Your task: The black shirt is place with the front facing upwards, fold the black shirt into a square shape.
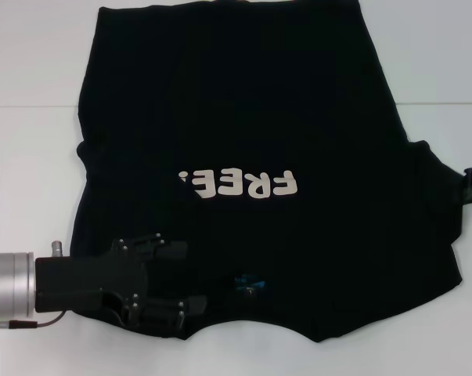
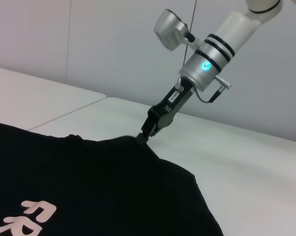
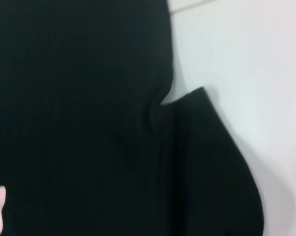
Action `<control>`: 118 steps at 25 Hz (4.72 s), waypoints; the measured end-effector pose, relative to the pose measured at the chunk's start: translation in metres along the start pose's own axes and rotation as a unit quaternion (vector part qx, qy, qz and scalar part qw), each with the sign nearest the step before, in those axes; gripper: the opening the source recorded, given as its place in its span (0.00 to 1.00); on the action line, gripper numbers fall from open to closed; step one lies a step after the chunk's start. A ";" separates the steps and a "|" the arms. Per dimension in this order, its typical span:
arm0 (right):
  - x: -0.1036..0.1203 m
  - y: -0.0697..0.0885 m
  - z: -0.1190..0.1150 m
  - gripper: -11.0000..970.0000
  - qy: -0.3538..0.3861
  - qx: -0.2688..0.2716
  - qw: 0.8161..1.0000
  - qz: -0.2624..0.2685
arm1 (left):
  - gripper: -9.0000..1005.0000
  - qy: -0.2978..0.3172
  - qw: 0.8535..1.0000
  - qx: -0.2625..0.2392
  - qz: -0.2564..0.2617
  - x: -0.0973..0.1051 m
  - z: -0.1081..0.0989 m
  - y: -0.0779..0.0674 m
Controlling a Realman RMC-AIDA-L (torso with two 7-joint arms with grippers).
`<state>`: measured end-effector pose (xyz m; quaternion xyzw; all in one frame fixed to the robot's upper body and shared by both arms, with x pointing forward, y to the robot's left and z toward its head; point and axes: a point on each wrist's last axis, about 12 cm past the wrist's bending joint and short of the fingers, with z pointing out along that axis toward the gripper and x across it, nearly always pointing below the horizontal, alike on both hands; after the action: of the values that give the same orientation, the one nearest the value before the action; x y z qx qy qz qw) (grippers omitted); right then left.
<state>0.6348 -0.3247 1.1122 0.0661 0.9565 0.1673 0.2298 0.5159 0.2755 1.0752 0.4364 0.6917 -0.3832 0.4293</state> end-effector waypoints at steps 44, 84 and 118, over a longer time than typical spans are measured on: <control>0.048 0.054 0.010 0.55 -0.083 -0.266 0.928 -0.246 | 0.93 -0.048 0.969 -0.044 -0.236 -0.003 -0.031 0.016; 0.099 0.051 0.030 0.97 -0.152 -0.276 0.805 -0.503 | 0.86 0.174 0.813 -0.207 -0.516 -0.022 -0.079 0.062; 0.100 0.045 0.028 0.96 -0.155 -0.275 0.817 -0.482 | 0.53 0.277 0.828 -0.247 -0.420 -0.039 -0.034 0.065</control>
<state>0.5617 -0.2540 1.0631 -0.4442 0.7322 0.2783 0.4348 0.5779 0.3165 1.1131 0.0713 0.9697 -0.2060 0.1107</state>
